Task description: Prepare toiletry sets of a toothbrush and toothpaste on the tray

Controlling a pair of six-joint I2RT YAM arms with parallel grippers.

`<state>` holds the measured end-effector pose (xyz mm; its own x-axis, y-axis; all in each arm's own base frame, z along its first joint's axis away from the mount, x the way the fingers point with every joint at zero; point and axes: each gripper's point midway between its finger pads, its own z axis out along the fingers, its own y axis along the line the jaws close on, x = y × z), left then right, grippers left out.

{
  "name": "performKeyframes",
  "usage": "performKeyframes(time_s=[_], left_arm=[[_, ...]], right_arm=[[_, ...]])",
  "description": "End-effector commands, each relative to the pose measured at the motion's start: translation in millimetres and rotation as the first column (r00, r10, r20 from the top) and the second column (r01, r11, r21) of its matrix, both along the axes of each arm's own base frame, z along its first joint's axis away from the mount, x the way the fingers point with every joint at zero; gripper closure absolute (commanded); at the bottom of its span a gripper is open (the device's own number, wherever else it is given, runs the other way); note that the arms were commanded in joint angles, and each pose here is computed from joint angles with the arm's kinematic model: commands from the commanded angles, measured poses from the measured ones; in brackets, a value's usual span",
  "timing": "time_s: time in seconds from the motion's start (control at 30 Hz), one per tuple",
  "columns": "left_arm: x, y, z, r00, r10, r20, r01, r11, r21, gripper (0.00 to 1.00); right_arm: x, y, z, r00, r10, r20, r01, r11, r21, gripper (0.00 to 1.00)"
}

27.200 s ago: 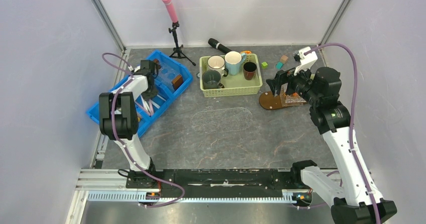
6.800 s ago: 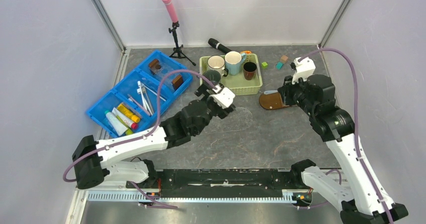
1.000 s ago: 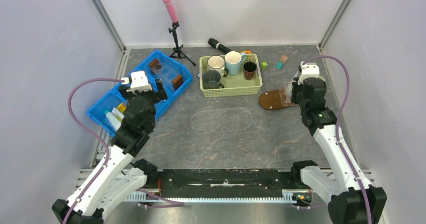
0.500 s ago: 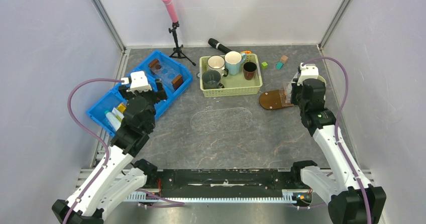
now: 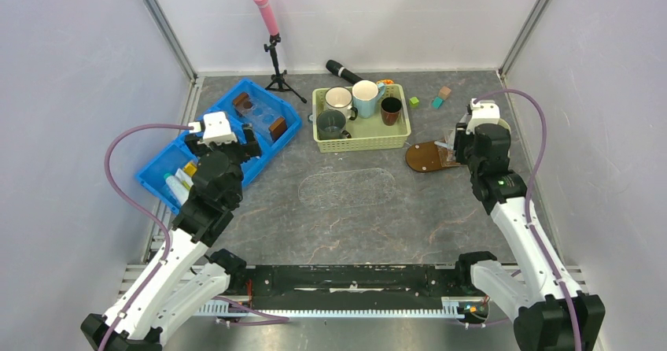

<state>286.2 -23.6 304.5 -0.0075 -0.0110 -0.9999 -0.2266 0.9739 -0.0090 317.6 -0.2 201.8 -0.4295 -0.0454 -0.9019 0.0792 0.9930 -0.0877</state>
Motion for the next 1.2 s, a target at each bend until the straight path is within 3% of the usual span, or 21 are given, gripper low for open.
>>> performKeyframes(time_s=[0.0,0.23,0.57,0.87,1.17], left_arm=[[-0.1,2.5,10.4,0.999,0.010,0.047,-0.009,0.999,-0.034,0.00],[1.0,0.4,10.5,0.999,0.001,0.047,0.001,0.999,-0.039,0.00],[5.9,-9.8,6.2,0.999,-0.046,0.027,0.047,0.998,-0.039,0.00],[6.4,-12.9,4.8,0.998,-0.063,0.020,0.064,0.997,-0.039,0.00],[3.4,-10.7,7.3,0.998,-0.059,0.031,0.060,0.997,-0.043,0.00]], right_arm=[[3.0,-1.7,26.6,0.997,-0.004,0.077,0.005,1.000,-0.001,0.53],[0.8,-0.1,52.7,0.993,0.011,0.119,-0.011,1.000,0.000,0.44],[0.5,6.9,58.4,0.994,0.051,0.101,-0.051,0.999,0.007,0.44],[-3.4,0.6,15.8,0.999,0.008,-0.046,-0.009,1.000,-0.003,0.45],[5.5,-2.9,-16.1,0.994,-0.038,-0.105,0.038,0.999,0.001,0.48]])
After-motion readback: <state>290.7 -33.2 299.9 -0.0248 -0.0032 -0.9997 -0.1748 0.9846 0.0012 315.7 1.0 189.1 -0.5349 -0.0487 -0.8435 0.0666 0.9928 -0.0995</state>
